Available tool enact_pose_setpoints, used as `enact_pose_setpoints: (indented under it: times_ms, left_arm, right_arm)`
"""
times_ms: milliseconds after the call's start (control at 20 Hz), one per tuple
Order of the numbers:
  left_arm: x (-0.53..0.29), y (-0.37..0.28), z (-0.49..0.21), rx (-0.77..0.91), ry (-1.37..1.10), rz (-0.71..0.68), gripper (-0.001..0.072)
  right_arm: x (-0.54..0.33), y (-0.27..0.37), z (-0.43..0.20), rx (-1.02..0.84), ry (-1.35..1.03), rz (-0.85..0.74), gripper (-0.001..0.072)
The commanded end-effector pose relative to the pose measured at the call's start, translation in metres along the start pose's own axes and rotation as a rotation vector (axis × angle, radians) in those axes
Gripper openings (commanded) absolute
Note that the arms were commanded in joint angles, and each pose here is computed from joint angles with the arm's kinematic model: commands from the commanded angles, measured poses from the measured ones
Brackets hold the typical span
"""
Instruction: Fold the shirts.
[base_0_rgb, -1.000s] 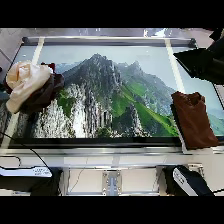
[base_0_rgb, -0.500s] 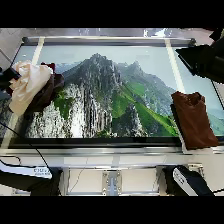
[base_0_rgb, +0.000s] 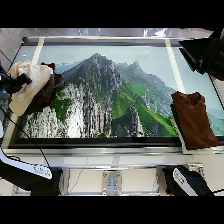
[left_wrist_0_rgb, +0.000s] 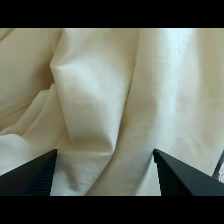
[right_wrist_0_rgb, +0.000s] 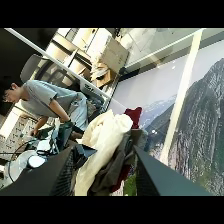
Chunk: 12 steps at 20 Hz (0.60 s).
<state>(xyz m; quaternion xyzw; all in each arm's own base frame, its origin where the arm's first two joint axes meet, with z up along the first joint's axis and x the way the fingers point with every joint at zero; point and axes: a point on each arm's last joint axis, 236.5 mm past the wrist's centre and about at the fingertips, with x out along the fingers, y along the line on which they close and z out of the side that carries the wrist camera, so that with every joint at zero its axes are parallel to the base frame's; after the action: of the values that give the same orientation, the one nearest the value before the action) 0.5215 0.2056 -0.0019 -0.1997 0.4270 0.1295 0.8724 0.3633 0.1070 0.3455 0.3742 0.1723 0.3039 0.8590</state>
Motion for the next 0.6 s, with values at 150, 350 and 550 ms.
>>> enact_pose_setpoints:
  times_ms: [150, 350, 550]
  left_arm:
    - [0.01, 0.001, 0.0, -0.005, -0.008, -0.003, 0.0025]
    - [-0.016, -0.016, 0.024, -0.031, -0.088, -0.048, 0.0012]
    - [-0.09, -0.061, 0.063, -0.094, -0.23, -0.185, 0.0012]
  right_arm:
    - [0.0, 0.003, 0.001, 0.004, -0.004, 0.01, 0.0411]
    - [0.0, 0.003, 0.001, 0.004, -0.003, 0.009, 0.041]
    - [0.0, 0.004, 0.001, 0.008, -0.005, 0.016, 0.041]
